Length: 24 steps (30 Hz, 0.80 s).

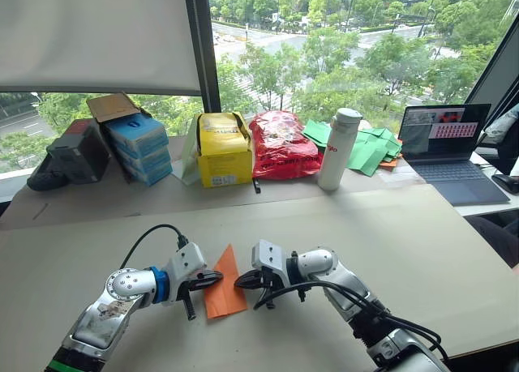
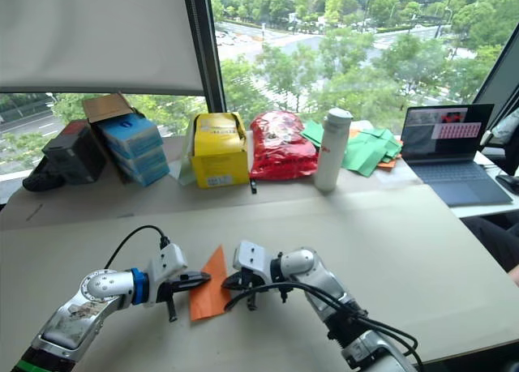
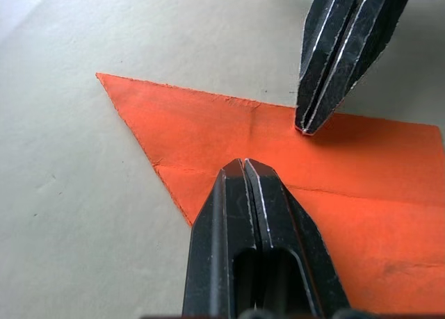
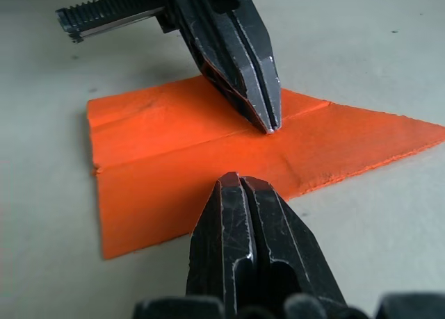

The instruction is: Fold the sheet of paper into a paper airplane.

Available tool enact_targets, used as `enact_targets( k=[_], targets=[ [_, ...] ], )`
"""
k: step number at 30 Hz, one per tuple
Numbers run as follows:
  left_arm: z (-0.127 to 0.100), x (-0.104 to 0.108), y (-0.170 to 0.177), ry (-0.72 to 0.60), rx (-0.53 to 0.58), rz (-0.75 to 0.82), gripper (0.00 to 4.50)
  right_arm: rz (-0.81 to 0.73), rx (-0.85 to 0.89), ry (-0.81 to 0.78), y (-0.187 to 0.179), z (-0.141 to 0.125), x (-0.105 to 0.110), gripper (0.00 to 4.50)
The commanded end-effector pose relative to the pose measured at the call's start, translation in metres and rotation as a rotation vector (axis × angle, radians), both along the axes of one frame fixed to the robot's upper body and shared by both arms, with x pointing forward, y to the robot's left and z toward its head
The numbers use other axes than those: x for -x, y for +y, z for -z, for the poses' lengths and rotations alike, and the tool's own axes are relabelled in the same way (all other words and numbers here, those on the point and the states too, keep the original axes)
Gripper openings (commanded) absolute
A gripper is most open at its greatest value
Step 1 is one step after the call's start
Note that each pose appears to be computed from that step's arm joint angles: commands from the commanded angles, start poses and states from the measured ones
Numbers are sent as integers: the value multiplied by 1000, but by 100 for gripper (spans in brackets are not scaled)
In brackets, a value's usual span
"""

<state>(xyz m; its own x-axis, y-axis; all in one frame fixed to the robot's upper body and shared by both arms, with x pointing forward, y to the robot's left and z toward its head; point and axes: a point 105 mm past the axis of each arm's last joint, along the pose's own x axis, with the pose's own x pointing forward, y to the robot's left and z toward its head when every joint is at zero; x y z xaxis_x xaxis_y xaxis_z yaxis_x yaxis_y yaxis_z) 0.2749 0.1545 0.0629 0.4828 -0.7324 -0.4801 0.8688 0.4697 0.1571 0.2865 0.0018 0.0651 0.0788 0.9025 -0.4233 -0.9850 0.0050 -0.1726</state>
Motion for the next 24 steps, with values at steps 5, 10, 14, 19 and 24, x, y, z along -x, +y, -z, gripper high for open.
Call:
enact_targets(
  k=[5,10,14,19,24],
  targets=[
    [23,8,9,95,-57,-21,4,-48,64,68,-12,10,22,0],
    [23,8,10,96,-58,-23,4,-88,84,75,-17,9,34,0],
    [23,8,10,96,-59,-25,4,-107,97,58,-17,8,38,0],
    [24,8,11,95,-60,-26,4,-86,74,14,-17,-3,32,0],
    [20,5,12,84,-48,-32,4,-32,-43,-11,-20,-32,21,0]
  ],
)
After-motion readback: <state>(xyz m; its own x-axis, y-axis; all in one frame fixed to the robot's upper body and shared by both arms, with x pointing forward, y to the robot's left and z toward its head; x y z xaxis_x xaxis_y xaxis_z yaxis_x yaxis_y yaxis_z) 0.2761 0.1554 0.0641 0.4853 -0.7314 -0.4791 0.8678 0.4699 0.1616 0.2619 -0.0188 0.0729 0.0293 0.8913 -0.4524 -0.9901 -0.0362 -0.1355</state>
